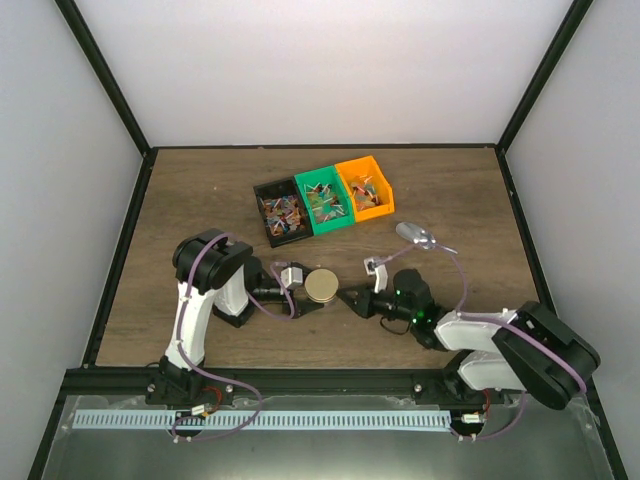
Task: Pack the candies
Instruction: Screw the bottle lid onto the packing bottle.
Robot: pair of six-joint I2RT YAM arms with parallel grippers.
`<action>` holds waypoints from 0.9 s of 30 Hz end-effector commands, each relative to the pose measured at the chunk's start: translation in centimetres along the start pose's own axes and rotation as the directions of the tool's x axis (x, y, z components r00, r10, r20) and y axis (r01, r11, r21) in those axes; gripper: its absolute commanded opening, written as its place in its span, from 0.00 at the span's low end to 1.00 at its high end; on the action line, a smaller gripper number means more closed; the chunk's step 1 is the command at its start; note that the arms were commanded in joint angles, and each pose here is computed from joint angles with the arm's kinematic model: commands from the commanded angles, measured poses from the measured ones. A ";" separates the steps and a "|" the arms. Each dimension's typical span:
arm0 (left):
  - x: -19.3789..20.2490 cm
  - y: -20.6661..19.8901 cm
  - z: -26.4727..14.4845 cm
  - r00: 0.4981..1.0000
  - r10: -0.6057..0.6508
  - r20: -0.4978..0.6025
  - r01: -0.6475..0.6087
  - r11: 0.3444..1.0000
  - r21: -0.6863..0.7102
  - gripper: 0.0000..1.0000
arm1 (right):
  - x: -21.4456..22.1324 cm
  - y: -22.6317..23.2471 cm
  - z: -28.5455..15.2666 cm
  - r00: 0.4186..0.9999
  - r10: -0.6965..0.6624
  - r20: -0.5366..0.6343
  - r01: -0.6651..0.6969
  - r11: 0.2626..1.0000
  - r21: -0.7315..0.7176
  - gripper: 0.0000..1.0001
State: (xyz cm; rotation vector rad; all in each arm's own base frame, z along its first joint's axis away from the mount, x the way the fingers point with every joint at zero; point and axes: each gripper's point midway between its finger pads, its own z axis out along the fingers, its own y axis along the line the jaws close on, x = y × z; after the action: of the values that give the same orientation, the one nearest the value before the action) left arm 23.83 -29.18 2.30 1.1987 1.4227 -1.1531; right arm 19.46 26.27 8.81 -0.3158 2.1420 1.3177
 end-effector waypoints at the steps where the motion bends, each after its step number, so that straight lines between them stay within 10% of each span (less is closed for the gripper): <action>1: 4.8 -2.8 -2.7 0.975 -0.215 -0.060 0.211 0.975 -0.068 0.86 | -4.0 -0.5 0.5 0.996 -0.064 0.066 0.056 0.992 0.110 0.16; 27: 5.2 -2.9 -2.9 0.973 -0.220 -0.070 0.214 0.973 -0.081 0.87 | -2.9 -2.3 5.8 0.978 -0.142 -0.152 0.151 0.987 0.048 0.12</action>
State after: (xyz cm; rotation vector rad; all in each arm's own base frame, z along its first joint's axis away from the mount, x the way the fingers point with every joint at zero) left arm 23.71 -29.00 2.18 1.1971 1.4299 -1.1425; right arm 27.25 29.57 8.27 -0.4633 2.2043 1.0976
